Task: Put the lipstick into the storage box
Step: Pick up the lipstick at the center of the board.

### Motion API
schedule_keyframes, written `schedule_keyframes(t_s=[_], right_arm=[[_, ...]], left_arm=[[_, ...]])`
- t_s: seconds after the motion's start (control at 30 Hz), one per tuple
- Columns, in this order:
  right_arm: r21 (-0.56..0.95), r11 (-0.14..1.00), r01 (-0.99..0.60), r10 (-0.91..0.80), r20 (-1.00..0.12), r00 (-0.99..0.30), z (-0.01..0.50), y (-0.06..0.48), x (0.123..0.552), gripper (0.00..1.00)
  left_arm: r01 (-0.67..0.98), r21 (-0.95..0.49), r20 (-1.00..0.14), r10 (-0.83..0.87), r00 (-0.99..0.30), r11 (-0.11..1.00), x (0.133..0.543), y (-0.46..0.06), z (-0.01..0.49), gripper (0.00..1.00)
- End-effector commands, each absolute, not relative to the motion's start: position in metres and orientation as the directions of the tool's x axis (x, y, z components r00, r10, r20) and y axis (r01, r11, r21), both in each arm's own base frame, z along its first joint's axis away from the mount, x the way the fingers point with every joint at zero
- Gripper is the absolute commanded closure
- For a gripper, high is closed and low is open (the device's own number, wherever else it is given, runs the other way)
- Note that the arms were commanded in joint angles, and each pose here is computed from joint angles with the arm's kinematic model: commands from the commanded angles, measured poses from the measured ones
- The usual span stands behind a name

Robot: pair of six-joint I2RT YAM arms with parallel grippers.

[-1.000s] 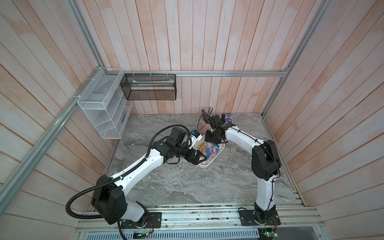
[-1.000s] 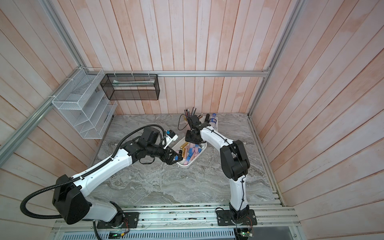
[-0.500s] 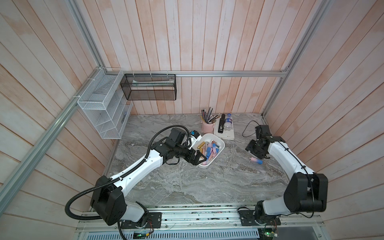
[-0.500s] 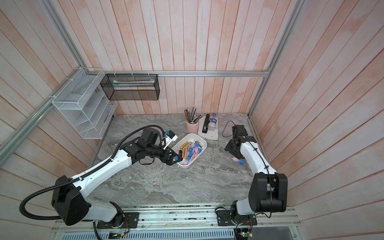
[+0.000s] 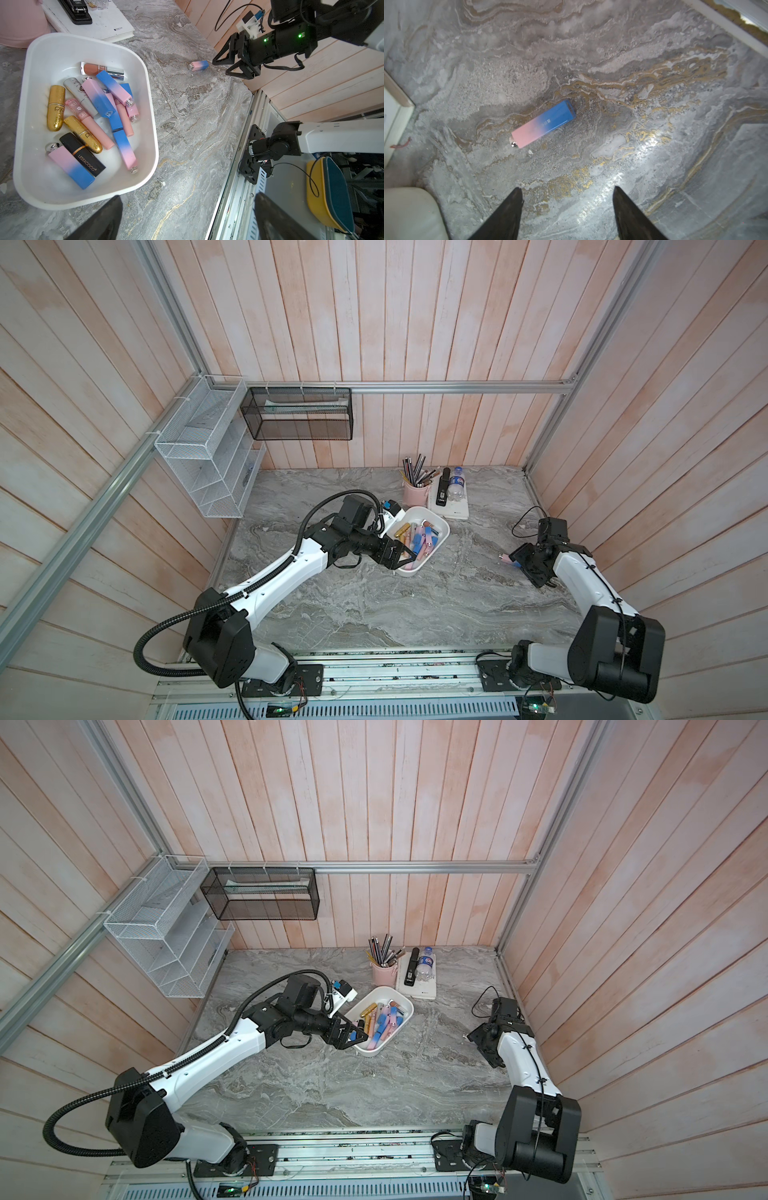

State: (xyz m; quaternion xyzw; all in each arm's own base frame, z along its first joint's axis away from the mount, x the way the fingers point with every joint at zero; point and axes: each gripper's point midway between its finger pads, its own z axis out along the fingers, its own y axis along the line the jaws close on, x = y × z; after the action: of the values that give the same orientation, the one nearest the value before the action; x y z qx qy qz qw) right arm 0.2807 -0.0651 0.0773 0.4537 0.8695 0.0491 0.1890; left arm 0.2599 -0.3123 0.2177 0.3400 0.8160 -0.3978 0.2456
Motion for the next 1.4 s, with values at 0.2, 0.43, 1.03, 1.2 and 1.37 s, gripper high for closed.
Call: schedule_keyframes(t_s=[0.2,0.43,1.03,1.2,1.37], right_arm=[[0.350,0.483,0.803,0.875,-0.219,-0.432,0.062,-0.065,0.312,0.28],[0.370,0.450,0.813,0.893,-0.184,-0.411,0.051,-0.065,0.330,0.28],[0.338,0.449,0.827,0.892,-0.116,-0.436,0.024,-0.073,0.348,0.47],[0.349,0.465,0.814,0.884,-0.127,-0.450,0.028,-0.075,0.352,0.72],[0.358,0.473,0.805,0.877,-0.100,-0.470,0.025,-0.071,0.354,0.77]], left_arm=[[0.749,-0.487,-0.672,0.355,-0.650,0.449,0.268,-0.317,0.218,0.00],[0.745,-0.483,-0.668,0.357,-0.653,0.459,0.275,-0.321,0.218,0.00],[0.734,-0.496,-0.643,0.371,-0.670,0.465,0.294,-0.335,0.212,0.00],[0.730,-0.501,-0.644,0.364,-0.673,0.464,0.297,-0.338,0.214,0.00],[0.728,-0.504,-0.644,0.360,-0.675,0.465,0.297,-0.338,0.215,0.00]])
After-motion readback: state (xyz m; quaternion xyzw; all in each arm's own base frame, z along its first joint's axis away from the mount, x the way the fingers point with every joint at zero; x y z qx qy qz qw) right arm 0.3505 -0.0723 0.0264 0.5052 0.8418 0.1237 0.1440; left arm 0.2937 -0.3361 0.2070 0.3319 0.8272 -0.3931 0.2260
